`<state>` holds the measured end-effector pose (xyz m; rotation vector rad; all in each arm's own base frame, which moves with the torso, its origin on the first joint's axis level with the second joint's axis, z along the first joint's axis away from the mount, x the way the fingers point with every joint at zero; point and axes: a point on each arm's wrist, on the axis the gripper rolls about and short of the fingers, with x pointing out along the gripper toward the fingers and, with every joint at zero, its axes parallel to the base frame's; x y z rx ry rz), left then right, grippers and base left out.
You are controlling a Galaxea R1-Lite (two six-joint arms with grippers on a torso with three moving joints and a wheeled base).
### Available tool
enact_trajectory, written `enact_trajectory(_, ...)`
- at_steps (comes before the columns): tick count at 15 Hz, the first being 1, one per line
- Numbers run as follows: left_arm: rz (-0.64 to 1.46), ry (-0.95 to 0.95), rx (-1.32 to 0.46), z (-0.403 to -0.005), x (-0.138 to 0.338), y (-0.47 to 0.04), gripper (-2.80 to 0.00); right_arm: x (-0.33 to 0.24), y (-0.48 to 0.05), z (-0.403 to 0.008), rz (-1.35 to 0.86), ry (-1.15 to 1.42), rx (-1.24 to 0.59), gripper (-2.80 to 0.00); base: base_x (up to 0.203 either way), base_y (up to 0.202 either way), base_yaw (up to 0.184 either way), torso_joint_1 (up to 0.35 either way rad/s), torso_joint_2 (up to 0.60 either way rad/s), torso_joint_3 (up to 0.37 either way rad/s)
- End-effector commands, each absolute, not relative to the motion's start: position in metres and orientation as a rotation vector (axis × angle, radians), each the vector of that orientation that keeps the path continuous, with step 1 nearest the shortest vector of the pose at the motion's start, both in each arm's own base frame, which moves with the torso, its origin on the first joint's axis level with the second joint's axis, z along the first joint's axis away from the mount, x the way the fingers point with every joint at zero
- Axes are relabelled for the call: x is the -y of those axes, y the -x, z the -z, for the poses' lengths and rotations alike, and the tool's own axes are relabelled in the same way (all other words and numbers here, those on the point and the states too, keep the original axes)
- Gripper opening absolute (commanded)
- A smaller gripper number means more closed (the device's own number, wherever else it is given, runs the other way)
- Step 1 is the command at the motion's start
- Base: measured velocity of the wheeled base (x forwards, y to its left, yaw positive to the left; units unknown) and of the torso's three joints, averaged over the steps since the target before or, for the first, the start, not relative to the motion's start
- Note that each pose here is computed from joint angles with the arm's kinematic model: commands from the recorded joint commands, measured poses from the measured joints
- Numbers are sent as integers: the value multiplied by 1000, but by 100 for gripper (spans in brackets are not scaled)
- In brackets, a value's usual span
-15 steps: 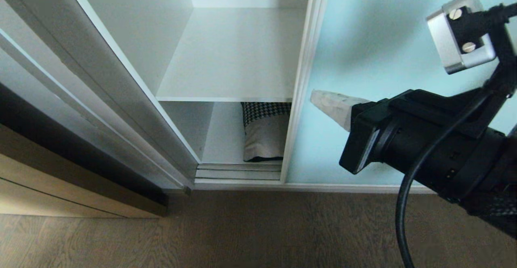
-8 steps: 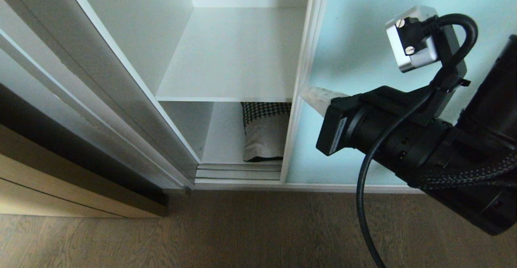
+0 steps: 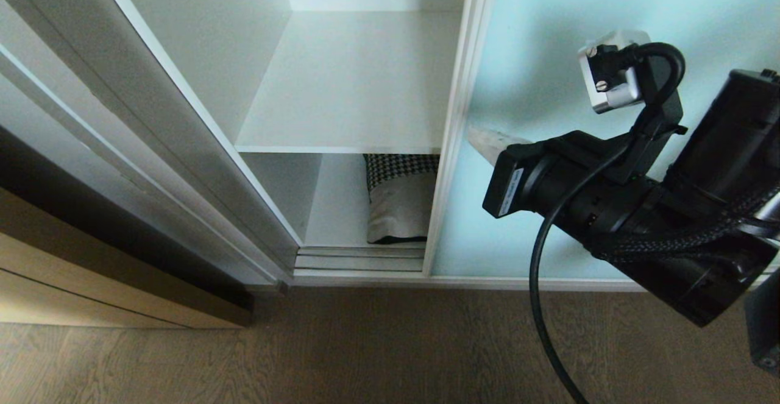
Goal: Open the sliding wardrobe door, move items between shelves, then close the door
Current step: Close the door
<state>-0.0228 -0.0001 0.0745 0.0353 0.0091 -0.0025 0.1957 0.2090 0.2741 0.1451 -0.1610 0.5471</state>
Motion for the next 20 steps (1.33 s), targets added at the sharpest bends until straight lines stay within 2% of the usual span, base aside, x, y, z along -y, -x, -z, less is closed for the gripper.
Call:
enact_trajectory(1,2,-35,-12,-74,0,23,-280,-213,-208,-271,-521,-169,196,-280,0,0,0,0,0,0)
enact_trajectory(11,2,-35,-12,-74,0,23,-280,-230,-227,-269,-502,-193,235,-280,0,0,0,0,0,0)
enact_trajectory(20,0,-35,-12,-74,0,23,-280,-207,-216,-276,-479,-202,251,-280,0,0,0,0,0,0)
